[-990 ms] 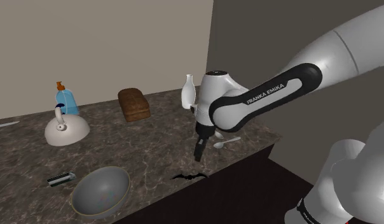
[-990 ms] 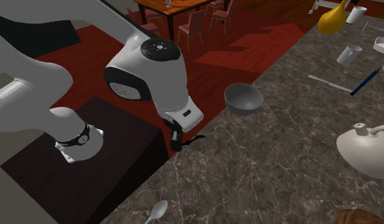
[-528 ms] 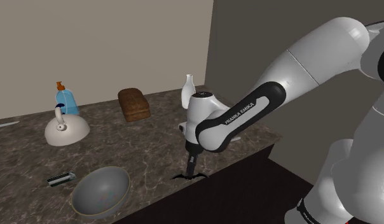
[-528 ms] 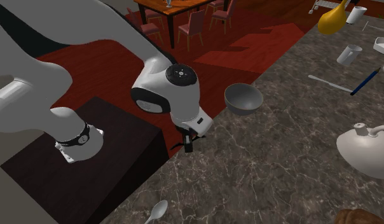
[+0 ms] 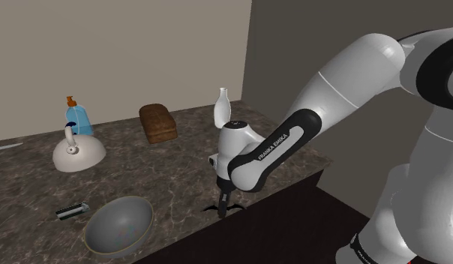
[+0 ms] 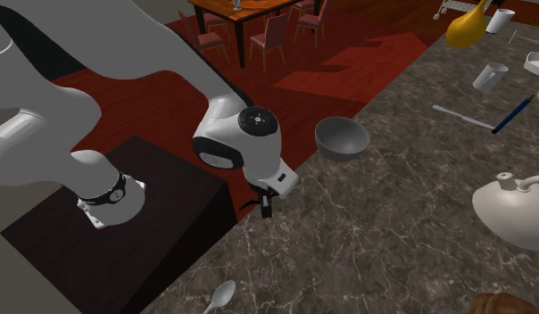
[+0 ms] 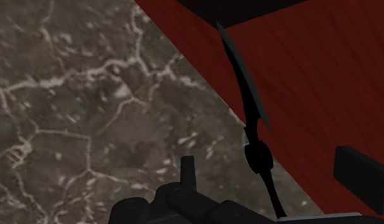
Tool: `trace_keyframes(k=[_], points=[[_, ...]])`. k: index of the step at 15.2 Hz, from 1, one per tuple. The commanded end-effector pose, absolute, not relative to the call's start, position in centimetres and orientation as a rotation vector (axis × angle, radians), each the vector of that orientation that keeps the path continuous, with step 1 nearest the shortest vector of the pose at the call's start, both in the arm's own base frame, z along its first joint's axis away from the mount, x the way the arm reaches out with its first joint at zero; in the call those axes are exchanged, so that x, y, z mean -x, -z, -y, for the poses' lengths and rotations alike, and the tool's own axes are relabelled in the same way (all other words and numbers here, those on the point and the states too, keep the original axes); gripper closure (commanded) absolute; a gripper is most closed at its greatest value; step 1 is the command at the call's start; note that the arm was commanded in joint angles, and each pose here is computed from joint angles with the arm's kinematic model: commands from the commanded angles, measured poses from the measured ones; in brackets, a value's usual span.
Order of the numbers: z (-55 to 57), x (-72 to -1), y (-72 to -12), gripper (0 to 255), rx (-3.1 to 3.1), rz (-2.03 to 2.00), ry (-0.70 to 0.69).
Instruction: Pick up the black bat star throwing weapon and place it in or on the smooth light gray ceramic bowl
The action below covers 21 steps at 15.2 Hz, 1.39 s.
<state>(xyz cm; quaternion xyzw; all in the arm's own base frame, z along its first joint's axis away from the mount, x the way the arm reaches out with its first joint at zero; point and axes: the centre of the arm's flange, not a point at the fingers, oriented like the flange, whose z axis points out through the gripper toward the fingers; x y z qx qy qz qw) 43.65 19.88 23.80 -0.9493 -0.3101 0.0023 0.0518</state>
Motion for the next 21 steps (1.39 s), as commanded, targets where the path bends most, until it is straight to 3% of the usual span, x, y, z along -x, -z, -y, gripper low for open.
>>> trace_keyframes(k=[1, 6, 7, 21], points=[[-19.9, -43.7, -23.6, 0, 2.888, 0.943, -0.006], [-19.9, -43.7, -23.6, 0, 2.888, 0.943, -0.006], [-19.9, -43.7, -23.6, 255, 2.888, 0.943, -0.006], [-19.9, -43.7, -26.2, 255, 2.888, 0.943, -0.006]])
